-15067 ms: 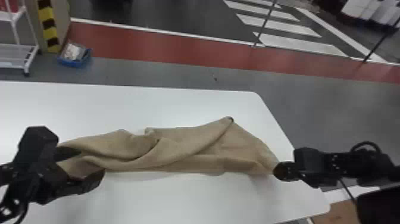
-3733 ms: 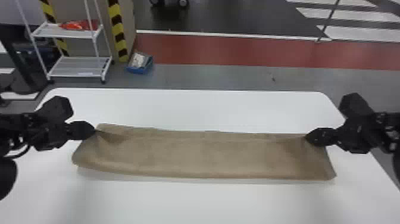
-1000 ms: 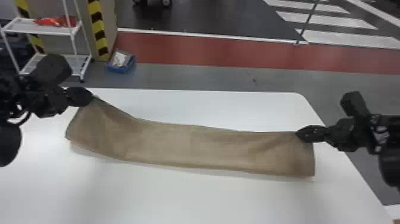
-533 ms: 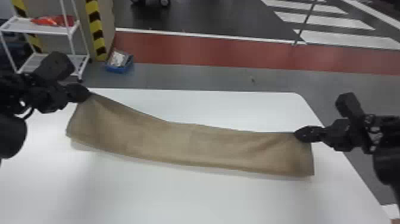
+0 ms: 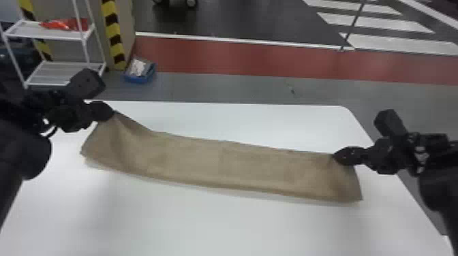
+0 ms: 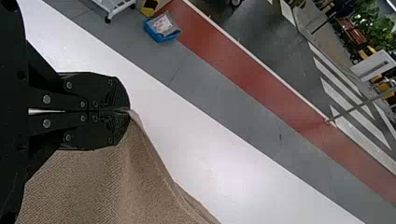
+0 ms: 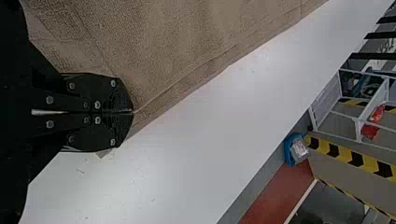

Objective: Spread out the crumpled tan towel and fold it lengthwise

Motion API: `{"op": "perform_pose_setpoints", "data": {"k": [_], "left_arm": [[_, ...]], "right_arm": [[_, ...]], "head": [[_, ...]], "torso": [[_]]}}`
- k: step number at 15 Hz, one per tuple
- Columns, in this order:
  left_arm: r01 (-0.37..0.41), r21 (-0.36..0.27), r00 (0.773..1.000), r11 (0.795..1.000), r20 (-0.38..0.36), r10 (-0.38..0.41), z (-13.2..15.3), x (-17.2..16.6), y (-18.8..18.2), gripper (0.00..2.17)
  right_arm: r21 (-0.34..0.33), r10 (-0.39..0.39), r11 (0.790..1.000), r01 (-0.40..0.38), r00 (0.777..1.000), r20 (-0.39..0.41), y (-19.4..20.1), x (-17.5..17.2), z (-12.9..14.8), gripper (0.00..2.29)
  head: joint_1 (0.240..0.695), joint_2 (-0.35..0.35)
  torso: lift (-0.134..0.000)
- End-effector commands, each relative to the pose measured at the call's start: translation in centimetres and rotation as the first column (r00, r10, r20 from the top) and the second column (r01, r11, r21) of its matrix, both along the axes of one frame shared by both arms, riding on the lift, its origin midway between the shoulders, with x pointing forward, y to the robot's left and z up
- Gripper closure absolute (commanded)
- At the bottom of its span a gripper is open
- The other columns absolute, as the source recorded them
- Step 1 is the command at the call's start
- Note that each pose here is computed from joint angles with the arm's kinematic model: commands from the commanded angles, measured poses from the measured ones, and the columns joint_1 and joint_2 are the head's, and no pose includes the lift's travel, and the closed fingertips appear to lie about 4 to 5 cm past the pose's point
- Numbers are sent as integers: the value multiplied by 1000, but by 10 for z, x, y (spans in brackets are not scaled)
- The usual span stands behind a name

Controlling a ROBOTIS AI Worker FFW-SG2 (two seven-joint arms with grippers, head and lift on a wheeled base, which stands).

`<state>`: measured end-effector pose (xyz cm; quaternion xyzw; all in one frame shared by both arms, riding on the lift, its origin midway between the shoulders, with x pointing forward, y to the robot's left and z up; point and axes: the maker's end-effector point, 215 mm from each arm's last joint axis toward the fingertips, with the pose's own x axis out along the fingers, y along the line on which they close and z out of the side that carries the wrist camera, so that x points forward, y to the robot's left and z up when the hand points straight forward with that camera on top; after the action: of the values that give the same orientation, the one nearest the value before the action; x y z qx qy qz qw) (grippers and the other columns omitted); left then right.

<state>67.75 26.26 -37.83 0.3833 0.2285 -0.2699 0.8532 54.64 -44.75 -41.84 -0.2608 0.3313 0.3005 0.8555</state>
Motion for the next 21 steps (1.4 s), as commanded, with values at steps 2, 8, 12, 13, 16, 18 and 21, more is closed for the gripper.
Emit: {"op": "perform_pose_setpoints", "data": {"k": [2, 8, 12, 13, 16, 18, 21], "left_arm": [[-6, -6, 1000, 1000, 1, 6, 2, 1, 3, 1639], [-20, 0, 1000, 1000, 4, 20, 3, 1, 11, 1639], [-22, 4, 1000, 1000, 12, 22, 7, 5, 11, 1639], [-21, 8, 1000, 1000, 12, 21, 7, 5, 11, 1639], [-13, 13, 1000, 1000, 3, 13, 1, 3, 6, 1639], [-7, 20, 1000, 1000, -2, 7, -4, 3, 2, 1639], [-7, 45, 1000, 999, -2, 7, -10, 4, 0, 1639]], "right_arm": [[37, -34, 999, 33, 999, 31, -10, 5, 14, 2196], [26, -55, 998, 54, 998, 24, -23, 2, 12, 2196], [23, -58, 998, 58, 998, 13, -23, 5, 11, 2196], [23, -59, 998, 59, 998, 11, -22, 5, 10, 2196], [14, -52, 999, 52, 999, 13, -18, 6, 9, 2196], [8, -51, 999, 51, 999, 13, -16, 10, 9, 2196], [-6, -54, 998, 54, 998, 13, -13, 12, 4, 2192]], "head": [[695, -163], [695, -172], [695, -172], [695, -172], [695, -171], [695, -172], [695, -173]], "torso": [[-120], [-120], [-120], [-120], [-120], [-120], [-120]]}}
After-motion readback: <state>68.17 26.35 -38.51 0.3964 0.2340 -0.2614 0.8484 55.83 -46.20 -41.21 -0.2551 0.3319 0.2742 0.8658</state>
